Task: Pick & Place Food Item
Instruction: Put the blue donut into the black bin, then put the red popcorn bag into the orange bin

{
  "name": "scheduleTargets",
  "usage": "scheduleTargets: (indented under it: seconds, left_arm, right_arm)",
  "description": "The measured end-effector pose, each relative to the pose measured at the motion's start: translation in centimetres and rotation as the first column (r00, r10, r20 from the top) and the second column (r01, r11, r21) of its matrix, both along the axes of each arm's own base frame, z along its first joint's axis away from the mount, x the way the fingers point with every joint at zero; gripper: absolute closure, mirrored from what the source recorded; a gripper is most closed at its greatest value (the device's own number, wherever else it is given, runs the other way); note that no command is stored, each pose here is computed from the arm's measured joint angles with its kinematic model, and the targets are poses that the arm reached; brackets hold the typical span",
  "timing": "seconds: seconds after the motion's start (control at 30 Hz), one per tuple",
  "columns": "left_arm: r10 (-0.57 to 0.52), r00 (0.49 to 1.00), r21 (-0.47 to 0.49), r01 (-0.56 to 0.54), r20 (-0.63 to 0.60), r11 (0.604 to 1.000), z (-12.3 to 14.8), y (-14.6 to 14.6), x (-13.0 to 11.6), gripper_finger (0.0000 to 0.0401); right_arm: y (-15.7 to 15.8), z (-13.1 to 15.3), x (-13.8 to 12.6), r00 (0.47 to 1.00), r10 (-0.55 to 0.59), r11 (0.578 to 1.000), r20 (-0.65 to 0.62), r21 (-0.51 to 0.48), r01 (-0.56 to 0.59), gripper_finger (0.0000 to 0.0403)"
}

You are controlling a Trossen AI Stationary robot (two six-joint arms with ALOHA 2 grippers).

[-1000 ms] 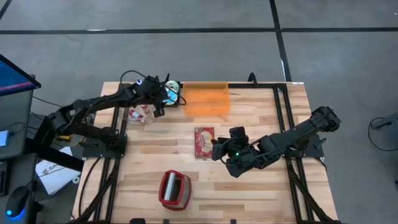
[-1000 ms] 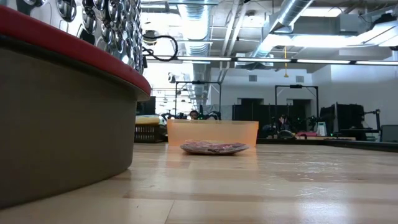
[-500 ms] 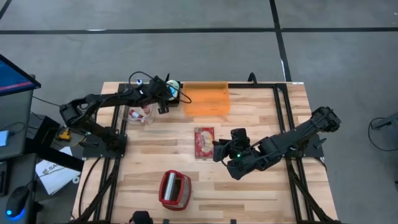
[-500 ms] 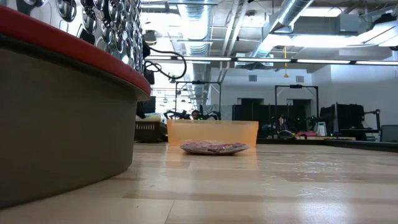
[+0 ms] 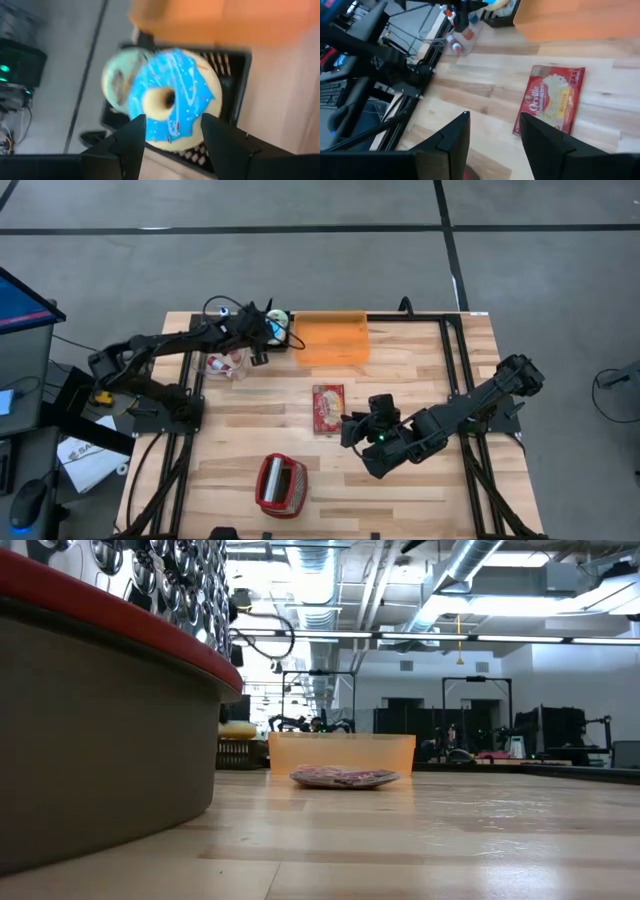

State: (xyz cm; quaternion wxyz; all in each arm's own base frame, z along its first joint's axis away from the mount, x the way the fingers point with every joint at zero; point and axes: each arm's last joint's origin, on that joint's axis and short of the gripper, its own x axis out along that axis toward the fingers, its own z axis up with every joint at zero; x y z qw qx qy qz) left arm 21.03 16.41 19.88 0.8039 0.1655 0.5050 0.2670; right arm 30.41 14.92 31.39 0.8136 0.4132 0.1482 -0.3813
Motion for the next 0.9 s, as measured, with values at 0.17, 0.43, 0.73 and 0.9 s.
scheduleTargets:
  seconds: [0.17,0.43,0.73,0.9]
  left_arm:
    - [0.011,0.994,0.055,-0.018,0.108,0.998,2.1,-0.4,-0.4,0.0216]
    - [0.026,0.991,0.02,-0.029,0.134,0.999,2.3,-0.7,-0.6,0.0216]
    - [0.08,0.954,-0.048,-0.069,0.291,0.996,5.2,-3.1,-2.3,0.0216]
    - [-0.033,0.835,-0.222,0.184,0.55,0.958,8.8,-7.0,-5.0,0.0216]
  right_arm:
    - [-0.1,0.0,0.0,1.0,-0.017,1.0,0.013,-0.025,0.017,0.0239]
    - [-0.3,0.1,0.1,0.999,-0.031,0.999,0.022,-0.036,0.031,0.0239]
    - [-0.4,0.7,-0.3,0.998,-0.042,0.997,0.051,-0.066,0.046,0.0239]
    - [-1.5,2.0,-2.2,0.999,-0.046,0.993,0.002,-0.11,0.046,0.0239]
